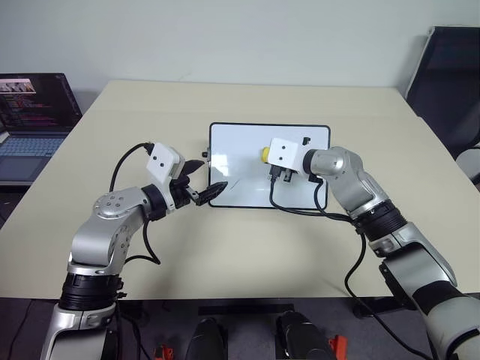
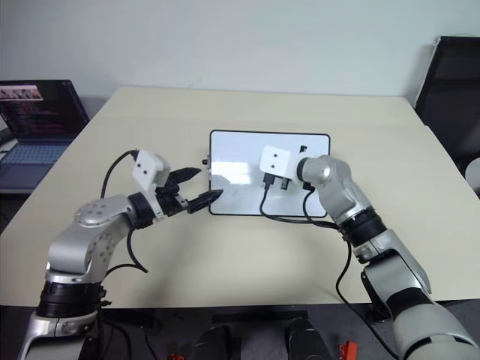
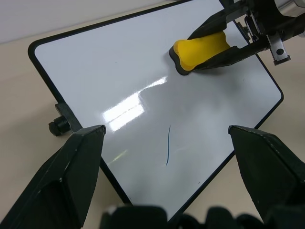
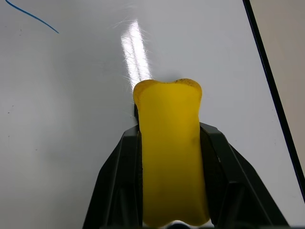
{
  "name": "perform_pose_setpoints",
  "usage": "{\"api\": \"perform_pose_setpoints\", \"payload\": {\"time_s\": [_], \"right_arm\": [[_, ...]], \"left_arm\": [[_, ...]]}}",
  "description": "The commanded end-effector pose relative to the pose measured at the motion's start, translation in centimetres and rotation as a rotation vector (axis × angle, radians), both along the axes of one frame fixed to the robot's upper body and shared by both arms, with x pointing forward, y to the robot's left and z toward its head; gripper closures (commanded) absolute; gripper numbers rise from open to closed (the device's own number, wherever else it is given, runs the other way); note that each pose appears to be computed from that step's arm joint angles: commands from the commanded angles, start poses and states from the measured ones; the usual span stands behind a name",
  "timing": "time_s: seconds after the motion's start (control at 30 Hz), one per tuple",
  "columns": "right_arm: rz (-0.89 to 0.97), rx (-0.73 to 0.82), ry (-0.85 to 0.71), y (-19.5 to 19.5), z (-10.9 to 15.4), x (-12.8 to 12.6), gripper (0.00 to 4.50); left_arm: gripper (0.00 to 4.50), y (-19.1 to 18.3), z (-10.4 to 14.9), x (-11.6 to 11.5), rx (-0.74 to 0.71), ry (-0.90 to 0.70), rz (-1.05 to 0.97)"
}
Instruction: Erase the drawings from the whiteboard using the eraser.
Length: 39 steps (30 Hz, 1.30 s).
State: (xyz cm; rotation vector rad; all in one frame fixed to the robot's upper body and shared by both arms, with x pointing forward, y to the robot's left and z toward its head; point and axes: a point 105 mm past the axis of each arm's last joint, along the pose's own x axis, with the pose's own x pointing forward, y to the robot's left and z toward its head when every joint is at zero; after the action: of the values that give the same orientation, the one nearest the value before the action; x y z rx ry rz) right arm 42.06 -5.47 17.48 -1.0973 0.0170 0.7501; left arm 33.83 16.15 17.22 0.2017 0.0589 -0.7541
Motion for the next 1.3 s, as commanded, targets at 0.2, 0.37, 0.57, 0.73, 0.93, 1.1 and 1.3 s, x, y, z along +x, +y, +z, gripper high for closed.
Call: {"api": "perform_pose_setpoints", "payload": {"time_s": [0.2,0.37,0.57,0.73,0.93,1.1,1.3], "right_arm": [[-0.11,-0.048,0.005,-3.1,-1.1,1.2,3.28],[-0.022,-0.074,0.074,-1.8,-2.8,-0.7,3.28],[-0.053,0.078,0.011,-0.7,-1.5,-1.5,3.28],[-0.035,0.409,0.064,-0.8,1.9,-3.9,3.28],[0.071,0.63,0.195,-0.8,2.8,-8.8,3.28],[0.101,0.583,0.253,-1.1,0.2,-11.5,3.28],[0.07,0.589,0.286,-0.8,-2.1,-12.7,3.28]], "left_arm": [[0.0,-0.3,1.4,-0.2,-0.001,-0.053,-0.019],[0.0,-0.2,1.3,-0.3,-0.003,-0.049,-0.016],[0.0,2.1,0.5,-1.0,0.01,-0.023,0.044],[0.0,4.5,-0.2,-1.9,0.032,-0.007,0.08],[0.0,5.6,-1.2,-3.2,0.003,0.007,0.089],[0.0,6.2,-2.1,-4.4,0.033,0.04,0.051],[0.0,6.1,-1.5,-4.4,0.025,0.016,0.066]]}}
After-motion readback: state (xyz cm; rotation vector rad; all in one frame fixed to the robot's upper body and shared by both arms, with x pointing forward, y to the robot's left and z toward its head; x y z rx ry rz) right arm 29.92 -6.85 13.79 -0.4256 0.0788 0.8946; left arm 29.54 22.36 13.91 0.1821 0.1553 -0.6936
